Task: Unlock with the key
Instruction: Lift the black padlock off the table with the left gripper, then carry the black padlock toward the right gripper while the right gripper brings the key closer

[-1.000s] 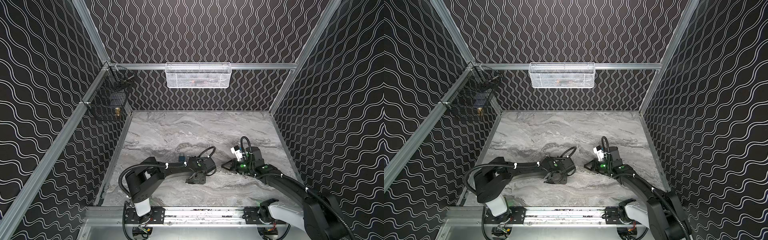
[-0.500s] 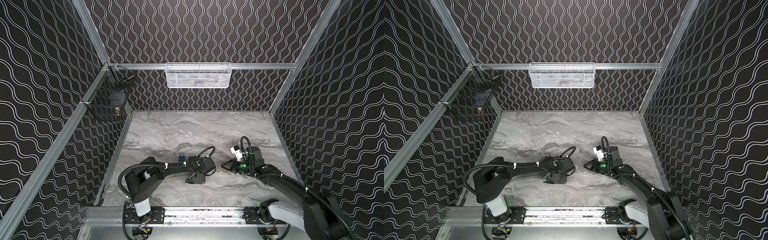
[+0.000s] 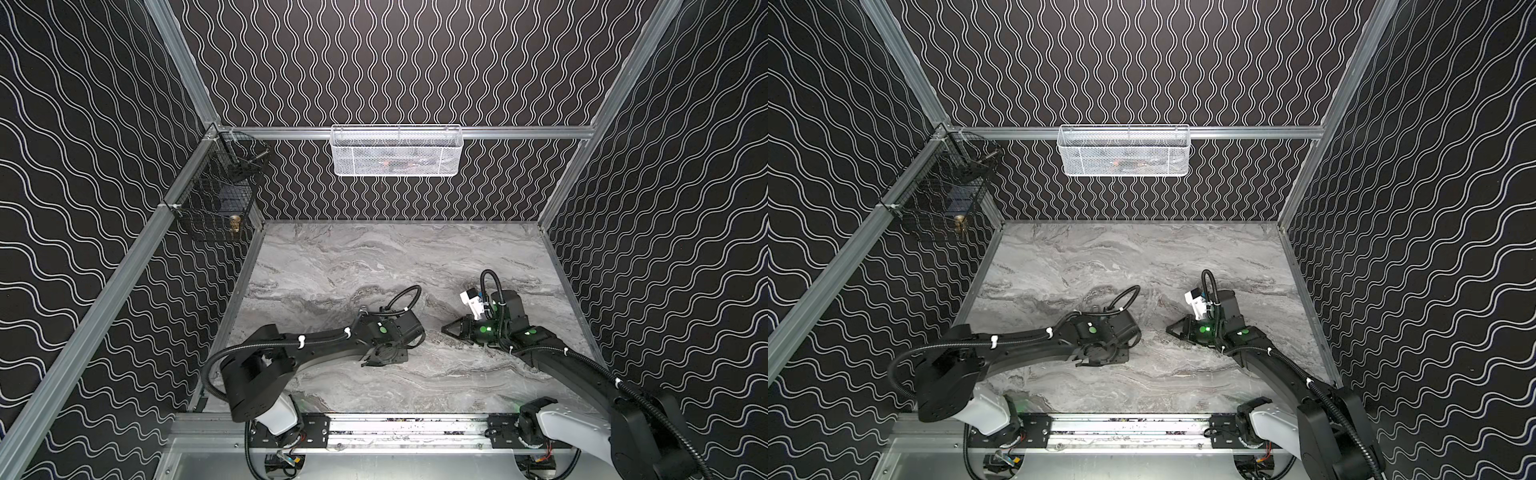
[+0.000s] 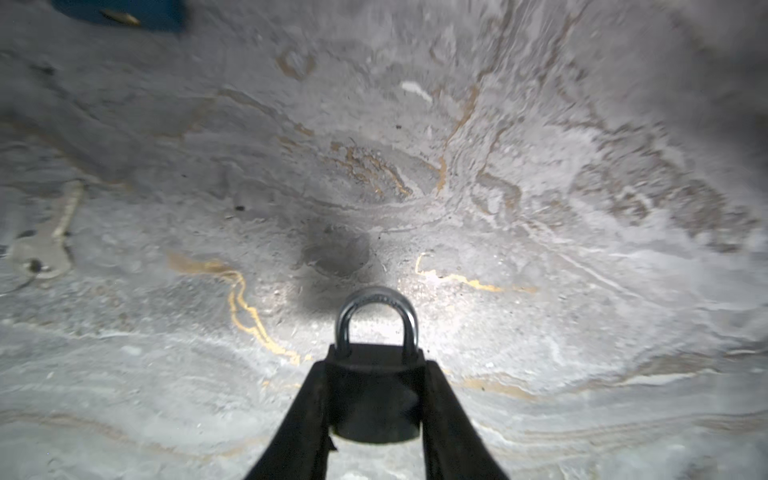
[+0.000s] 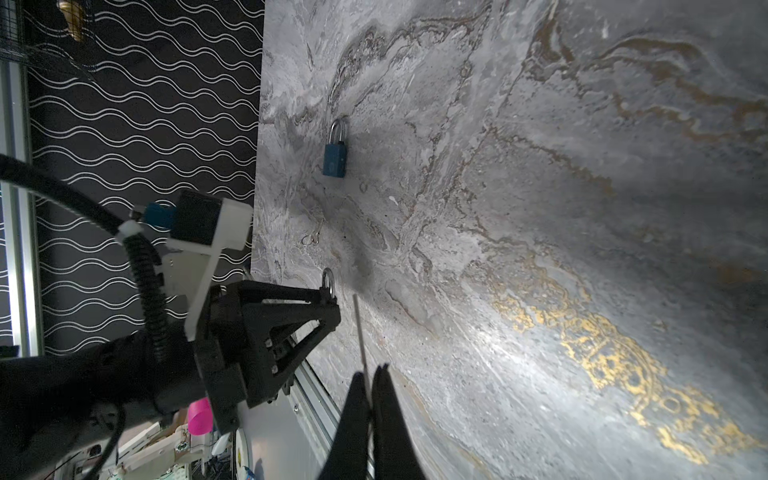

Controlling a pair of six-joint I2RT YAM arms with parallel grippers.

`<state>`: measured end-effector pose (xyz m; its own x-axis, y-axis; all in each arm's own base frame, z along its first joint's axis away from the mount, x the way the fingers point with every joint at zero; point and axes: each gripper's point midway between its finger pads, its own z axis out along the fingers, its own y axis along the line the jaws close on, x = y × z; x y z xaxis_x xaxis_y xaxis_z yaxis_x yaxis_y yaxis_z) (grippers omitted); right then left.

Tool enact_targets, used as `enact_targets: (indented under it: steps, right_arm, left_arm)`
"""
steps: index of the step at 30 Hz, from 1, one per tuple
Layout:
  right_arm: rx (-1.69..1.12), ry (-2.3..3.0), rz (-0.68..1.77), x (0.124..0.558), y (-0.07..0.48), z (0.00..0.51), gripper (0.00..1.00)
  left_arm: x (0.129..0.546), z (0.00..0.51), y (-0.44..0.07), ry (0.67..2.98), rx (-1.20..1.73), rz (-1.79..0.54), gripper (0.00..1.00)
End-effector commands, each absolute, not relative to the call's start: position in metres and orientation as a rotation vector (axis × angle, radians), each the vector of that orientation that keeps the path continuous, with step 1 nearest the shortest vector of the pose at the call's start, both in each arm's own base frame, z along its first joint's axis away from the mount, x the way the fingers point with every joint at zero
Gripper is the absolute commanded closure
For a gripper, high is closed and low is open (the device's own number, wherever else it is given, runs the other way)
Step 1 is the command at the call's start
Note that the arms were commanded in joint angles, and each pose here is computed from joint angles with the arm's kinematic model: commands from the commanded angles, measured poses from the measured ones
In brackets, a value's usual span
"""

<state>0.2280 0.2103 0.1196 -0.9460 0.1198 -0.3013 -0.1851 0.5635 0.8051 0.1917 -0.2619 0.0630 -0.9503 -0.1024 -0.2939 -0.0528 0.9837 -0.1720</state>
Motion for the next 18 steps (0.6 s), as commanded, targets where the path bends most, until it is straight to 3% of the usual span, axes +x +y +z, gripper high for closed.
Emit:
enact_targets:
  steps: [1, 18]
  right_arm:
    - [-0.077, 2.478, 1.296, 0.228, 0.213, 0.124, 1.0]
    - [-0.109, 2.312, 1.268, 0.193, 0.282, 0.132, 1.0]
  left_arm:
    - [0.198, 0.077, -0.254, 2.763, -0.241, -0.275, 0.74]
    - [0.228, 0.139, -0.258, 2.532, -0.632, -0.625, 0.83]
